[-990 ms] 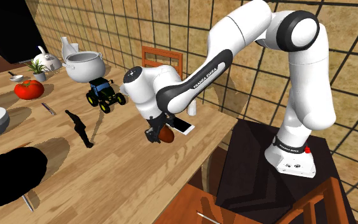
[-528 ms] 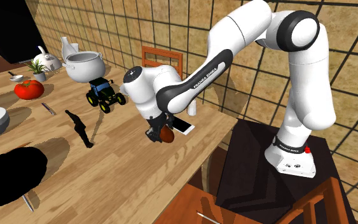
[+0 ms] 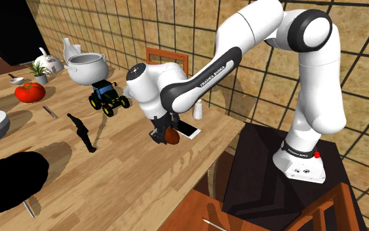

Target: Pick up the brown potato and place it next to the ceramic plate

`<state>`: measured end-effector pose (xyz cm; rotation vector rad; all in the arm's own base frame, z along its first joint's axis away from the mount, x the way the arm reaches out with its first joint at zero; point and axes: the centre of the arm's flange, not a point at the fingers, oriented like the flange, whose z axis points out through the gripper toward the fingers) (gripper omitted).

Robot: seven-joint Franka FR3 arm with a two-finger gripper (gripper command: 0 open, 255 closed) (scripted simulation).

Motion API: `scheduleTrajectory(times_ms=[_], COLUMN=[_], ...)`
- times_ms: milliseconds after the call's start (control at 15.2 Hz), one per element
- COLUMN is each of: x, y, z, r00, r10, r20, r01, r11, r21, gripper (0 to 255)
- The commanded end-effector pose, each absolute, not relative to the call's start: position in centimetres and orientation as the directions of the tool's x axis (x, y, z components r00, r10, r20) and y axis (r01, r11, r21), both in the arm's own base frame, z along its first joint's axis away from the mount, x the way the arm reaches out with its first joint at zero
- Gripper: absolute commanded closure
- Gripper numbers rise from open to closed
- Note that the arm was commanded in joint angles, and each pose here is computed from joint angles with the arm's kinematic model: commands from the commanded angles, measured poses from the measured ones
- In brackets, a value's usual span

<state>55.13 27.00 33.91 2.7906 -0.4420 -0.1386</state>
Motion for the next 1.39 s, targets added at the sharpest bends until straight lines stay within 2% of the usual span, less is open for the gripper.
scheduleTrajectory(times_ms=[0, 1320], x=[55.1, 55.1], y=[27.0, 27.0], z=[34.9, 45.5], r00=[0.948, 0.948], r10=[-0.316, -0.316], r20=[-0.046, -0.046], r01=[-0.286, -0.286], r11=[-0.904, -0.904], r21=[0.319, 0.319], gripper=[255, 255])
